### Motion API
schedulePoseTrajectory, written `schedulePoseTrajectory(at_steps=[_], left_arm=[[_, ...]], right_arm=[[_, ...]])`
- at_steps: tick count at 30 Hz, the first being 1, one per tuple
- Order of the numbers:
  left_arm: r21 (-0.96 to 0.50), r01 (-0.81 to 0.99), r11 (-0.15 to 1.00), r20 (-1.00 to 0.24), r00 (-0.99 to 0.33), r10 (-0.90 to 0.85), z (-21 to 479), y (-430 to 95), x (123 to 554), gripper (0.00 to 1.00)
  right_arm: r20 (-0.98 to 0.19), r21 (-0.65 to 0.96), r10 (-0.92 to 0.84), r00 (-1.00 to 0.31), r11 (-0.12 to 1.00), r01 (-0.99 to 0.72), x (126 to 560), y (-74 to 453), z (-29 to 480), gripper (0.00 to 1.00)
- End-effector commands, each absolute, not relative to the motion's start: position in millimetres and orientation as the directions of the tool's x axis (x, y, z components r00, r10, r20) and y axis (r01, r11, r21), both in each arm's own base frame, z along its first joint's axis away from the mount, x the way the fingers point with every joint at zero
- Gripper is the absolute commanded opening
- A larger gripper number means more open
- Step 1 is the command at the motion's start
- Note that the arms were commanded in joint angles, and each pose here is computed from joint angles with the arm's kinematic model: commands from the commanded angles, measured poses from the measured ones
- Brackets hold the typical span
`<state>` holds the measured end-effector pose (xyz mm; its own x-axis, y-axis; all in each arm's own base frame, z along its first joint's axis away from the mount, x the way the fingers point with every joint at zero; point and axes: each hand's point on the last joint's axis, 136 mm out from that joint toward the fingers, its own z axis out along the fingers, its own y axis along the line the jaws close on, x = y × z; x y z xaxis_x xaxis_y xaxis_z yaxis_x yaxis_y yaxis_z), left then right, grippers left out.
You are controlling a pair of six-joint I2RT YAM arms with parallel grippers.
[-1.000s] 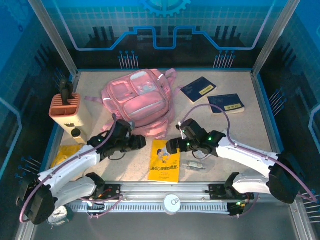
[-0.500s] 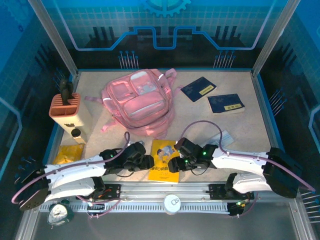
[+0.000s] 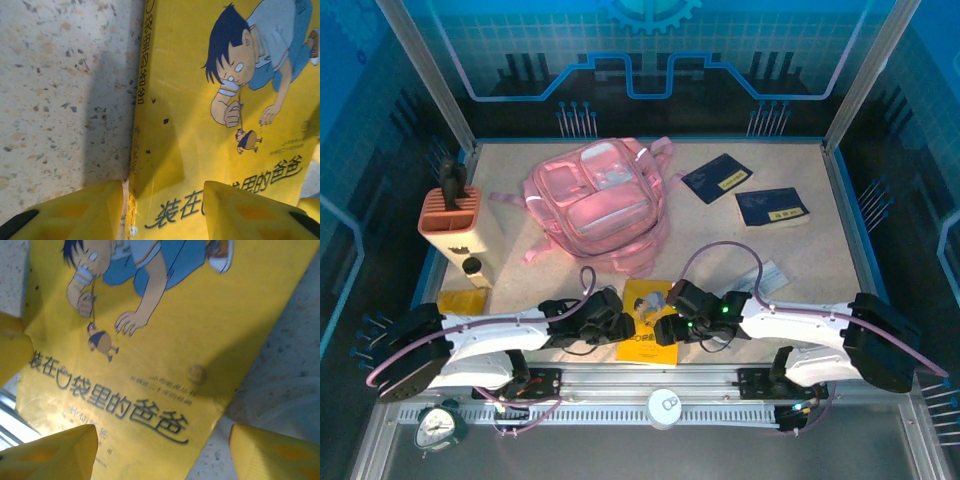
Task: Pack the student bag
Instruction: Pick up the book from the bottom-center of the table.
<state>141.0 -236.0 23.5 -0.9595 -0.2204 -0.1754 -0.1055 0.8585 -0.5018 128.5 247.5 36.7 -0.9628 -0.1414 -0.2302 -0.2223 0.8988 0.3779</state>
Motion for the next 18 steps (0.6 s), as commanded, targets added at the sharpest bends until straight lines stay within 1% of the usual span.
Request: schedulePoseTrajectory(at_steps=[1, 5, 9, 12, 18], left_arm=[[-0.528, -0.091, 0.845, -0.164, -0.965, -0.206, 26.8, -251.7, 139.1, 0.45], [-0.558, -0.079, 0.826, -0.159, -0.967, -0.199, 28.8, -266.9, 137.9, 0.42], [-0.543, -0.093, 0.834, -0.174, -0.96, -0.22, 28.0, -260.3, 139.5, 0.4], [-0.559, -0.088, 0.825, -0.191, -0.954, -0.231, 30.8, -257.9, 141.1, 0.39], [-0.546, -0.076, 0.835, -0.187, -0.96, -0.21, 28.1, -257.8, 138.7, 0.39]], right_arm=[[-0.242, 0.246, -0.124, -0.962, 0.952, -0.185, 145.0, 220.1, 32.7, 0.72], [-0.254, 0.283, -0.125, -0.959, 0.939, -0.197, 143.9, 224.2, 43.3, 0.73], [-0.258, 0.292, -0.129, -0.957, 0.934, -0.204, 134.4, 228.3, 51.4, 0.74], [-0.239, 0.309, -0.13, -0.962, 0.929, -0.202, 126.6, 233.3, 49.5, 0.74], [-0.22, 0.267, -0.103, -0.97, 0.95, -0.162, 123.0, 230.1, 39.6, 0.74]])
